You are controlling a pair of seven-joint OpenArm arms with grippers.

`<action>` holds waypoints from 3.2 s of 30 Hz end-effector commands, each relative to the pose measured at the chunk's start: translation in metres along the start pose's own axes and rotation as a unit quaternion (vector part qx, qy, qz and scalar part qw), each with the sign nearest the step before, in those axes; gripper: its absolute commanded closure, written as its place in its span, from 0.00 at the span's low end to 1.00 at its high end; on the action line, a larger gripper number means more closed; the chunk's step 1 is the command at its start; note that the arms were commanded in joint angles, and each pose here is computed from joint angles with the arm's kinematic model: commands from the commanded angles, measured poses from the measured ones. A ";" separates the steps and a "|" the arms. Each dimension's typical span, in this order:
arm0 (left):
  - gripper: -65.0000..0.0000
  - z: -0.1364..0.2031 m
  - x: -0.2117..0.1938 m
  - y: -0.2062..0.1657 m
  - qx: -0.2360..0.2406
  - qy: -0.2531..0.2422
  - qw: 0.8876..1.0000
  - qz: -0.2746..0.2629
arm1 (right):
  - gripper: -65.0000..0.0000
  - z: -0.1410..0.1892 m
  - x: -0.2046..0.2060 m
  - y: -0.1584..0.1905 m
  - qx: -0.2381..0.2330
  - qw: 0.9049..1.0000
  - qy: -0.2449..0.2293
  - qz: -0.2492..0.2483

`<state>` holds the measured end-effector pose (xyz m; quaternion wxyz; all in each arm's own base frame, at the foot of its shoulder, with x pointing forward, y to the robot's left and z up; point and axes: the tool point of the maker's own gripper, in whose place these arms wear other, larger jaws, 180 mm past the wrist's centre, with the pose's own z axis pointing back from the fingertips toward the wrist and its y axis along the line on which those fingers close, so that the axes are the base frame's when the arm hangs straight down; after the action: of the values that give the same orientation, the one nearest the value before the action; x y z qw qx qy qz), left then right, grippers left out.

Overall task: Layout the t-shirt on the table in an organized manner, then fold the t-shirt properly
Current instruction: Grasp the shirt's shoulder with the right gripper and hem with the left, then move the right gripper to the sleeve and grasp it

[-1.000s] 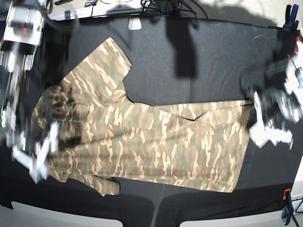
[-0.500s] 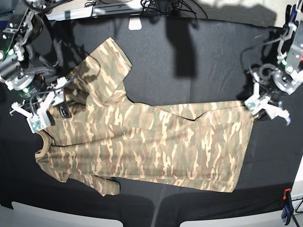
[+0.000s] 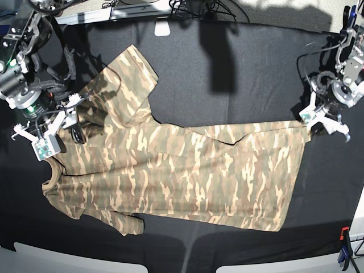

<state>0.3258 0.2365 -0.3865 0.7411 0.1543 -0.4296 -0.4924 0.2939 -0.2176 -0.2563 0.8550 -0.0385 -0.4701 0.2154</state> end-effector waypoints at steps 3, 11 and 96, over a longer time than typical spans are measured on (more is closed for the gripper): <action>0.67 -0.001 0.010 0.032 0.035 -0.016 0.999 -0.012 | 0.60 0.004 0.016 -0.003 -0.004 1.000 -0.028 0.012; 0.67 -0.002 0.008 0.024 0.010 -0.013 1.000 -0.013 | 0.60 0.004 0.016 -0.003 -0.004 1.000 -0.028 0.012; 1.00 -0.031 0.012 0.018 0.002 -0.071 0.997 -0.001 | 0.60 0.011 -0.143 0.177 0.072 0.951 0.171 0.248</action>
<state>0.3510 0.2219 -0.4045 0.7212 0.1048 -0.4637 -0.5039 0.1574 -0.1157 -0.4137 0.8435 -0.1241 -0.2715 0.4464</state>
